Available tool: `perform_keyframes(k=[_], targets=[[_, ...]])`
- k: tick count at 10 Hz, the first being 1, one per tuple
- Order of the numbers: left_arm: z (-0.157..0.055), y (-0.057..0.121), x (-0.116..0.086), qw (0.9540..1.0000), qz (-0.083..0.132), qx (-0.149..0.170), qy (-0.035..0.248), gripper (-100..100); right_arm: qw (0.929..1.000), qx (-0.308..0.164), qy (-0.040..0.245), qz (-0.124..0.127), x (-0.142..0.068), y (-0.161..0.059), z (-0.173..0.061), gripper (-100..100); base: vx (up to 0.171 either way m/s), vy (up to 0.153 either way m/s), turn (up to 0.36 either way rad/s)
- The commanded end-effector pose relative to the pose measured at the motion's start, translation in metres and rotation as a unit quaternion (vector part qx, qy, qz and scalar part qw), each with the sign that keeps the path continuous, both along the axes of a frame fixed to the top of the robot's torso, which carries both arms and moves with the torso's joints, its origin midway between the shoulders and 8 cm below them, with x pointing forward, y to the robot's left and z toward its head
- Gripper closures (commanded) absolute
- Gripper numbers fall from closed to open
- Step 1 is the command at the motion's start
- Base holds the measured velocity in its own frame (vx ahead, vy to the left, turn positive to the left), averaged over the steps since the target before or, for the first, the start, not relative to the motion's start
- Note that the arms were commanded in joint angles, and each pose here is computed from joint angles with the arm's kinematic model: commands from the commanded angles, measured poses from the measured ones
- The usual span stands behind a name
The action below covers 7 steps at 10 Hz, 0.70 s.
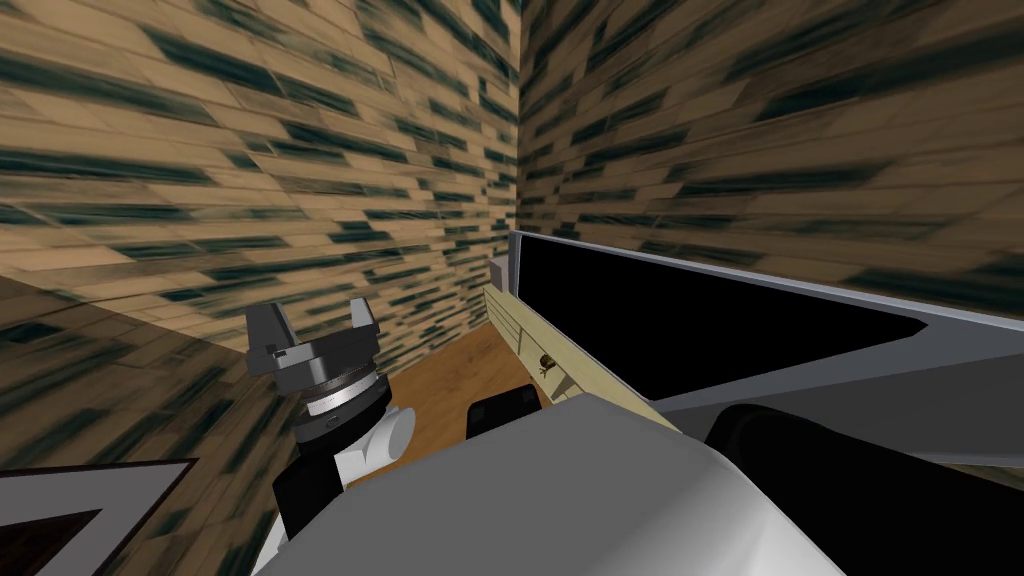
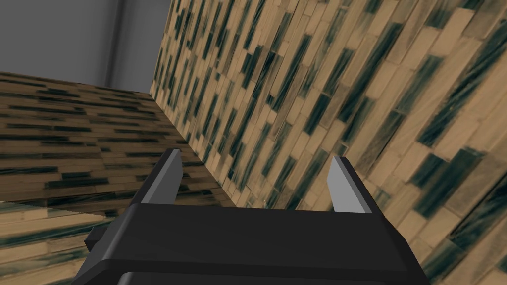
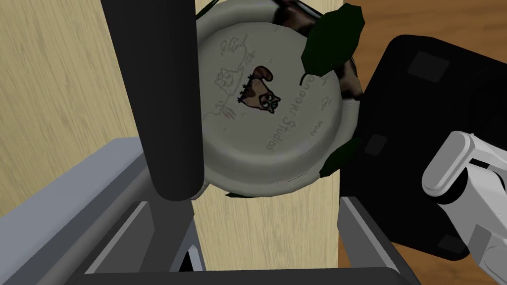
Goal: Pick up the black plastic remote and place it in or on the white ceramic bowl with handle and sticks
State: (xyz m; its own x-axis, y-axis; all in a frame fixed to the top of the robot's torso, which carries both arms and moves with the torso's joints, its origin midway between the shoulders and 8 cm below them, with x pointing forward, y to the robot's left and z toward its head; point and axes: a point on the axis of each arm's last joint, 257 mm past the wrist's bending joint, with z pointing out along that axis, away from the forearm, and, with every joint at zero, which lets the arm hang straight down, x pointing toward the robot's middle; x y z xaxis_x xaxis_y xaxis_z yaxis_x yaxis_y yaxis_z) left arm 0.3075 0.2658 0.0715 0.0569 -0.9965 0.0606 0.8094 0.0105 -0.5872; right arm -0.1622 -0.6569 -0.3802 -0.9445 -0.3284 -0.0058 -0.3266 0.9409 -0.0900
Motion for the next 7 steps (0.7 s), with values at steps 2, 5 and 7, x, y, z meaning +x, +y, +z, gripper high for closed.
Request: perform_keyframes(k=[2, 5, 7], targets=[[0.0, 0.0, 0.0, 1.0, 0.0, 0.0, 0.0, 0, 0.9988, 0.007, 0.004, -0.049, -0.017, 0.004, 0.003, -100, -0.085, -0.013, 0.155], [0.0, 0.0, 0.0, 1.0, 0.0, 0.0, 0.0, 0, 0.9942, 0.012, 0.006, -0.107, -0.033, 0.009, 0.007, -100, -0.22, -0.031, 0.443], [0.0, 0.0, 0.0, 1.0, 0.0, 0.0, 0.0, 0, 0.9879, 0.015, 0.01, -0.154, -0.05, 0.013, 0.011, -100, -0.265, 0.01, 0.443]])
